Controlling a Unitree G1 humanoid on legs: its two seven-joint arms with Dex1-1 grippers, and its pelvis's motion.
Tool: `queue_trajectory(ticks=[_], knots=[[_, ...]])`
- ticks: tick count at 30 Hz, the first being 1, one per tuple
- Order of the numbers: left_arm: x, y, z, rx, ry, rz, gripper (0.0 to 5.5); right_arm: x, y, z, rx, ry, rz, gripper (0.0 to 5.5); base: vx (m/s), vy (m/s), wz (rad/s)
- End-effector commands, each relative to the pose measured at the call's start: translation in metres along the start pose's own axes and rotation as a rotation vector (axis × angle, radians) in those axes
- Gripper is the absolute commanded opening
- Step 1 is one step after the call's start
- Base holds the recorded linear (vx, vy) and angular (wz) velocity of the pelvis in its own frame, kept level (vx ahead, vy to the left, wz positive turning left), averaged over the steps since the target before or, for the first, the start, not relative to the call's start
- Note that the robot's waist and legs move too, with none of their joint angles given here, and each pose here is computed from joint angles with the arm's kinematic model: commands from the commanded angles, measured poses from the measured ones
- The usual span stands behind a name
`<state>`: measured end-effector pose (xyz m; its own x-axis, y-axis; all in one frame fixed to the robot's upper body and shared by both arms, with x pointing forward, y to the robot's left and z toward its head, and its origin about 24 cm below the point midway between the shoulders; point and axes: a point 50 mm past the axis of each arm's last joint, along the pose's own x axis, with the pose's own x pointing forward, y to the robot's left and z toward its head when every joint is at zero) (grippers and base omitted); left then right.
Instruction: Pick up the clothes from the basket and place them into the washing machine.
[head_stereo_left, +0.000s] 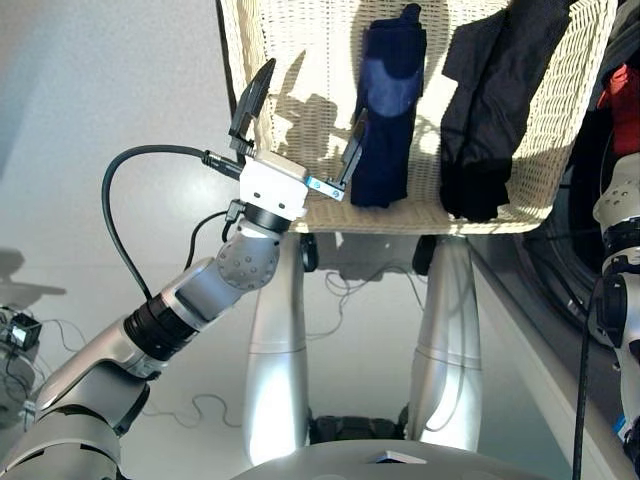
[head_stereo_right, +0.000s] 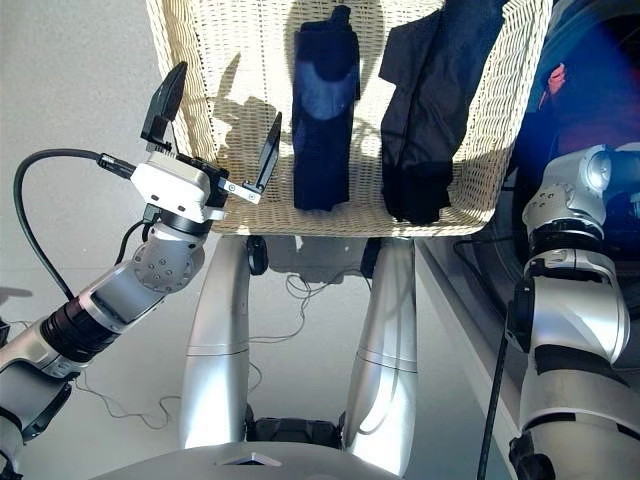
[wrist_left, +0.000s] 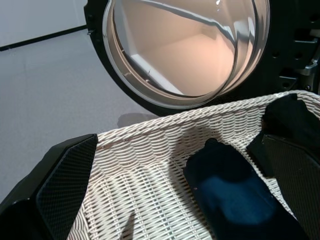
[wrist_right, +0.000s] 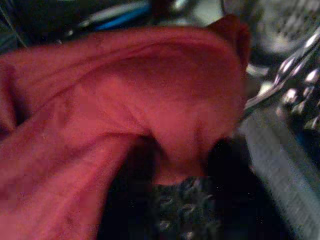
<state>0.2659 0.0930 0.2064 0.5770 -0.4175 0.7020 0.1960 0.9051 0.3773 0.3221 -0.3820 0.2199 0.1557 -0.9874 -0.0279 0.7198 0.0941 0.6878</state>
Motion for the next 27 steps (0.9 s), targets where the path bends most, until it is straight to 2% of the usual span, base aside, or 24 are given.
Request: queue_trajectory(ticks=[1, 6, 10, 14, 18, 20, 22, 27], knots=[[-0.001, -0.004, 0.031, -0.122, -0.142, 0.014, 5.5, 0.008, 0.001, 0.02, 0.115, -0.067, 0.046, 5.5, 0.0, 0.0, 0.0], [-0.001, -0.004, 0.03, -0.142, -0.133, 0.026, 5.5, -0.027, 0.01, -0.012, 0.077, -0.015, 0.22, 5.5, 0.0, 0.0, 0.0], [-0.003, -0.004, 0.024, -0.148, -0.095, 0.047, 5.5, -0.074, 0.015, -0.04, 0.019, 0.013, 0.455, 5.5, 0.0, 0.0, 0.0], [-0.004, -0.006, 0.016, -0.171, -0.056, 0.08, 5.5, -0.13, 0.009, -0.056, -0.009, 0.014, 0.722, 5.5, 0.0, 0.0, 0.0], [-0.006, -0.011, 0.003, -0.182, 0.001, 0.071, 5.5, -0.158, 0.0, -0.057, -0.039, -0.02, 0.873, 5.5, 0.0, 0.0, 0.0], [-0.011, -0.013, -0.01, -0.202, 0.068, 0.084, 5.5, -0.18, -0.005, -0.055, -0.092, -0.078, 1.026, 5.5, 0.051, -0.02, -0.027], [-0.027, -0.02, -0.032, -0.279, 0.206, 0.133, 5.5, -0.202, -0.012, -0.053, -0.152, -0.136, 1.186, 5.5, 0.106, -0.045, -0.091], [-0.047, -0.029, -0.065, -0.358, 0.403, 0.207, 5.5, -0.228, -0.008, -0.039, -0.175, -0.248, 1.392, 5.5, 0.004, -0.01, -0.012]])
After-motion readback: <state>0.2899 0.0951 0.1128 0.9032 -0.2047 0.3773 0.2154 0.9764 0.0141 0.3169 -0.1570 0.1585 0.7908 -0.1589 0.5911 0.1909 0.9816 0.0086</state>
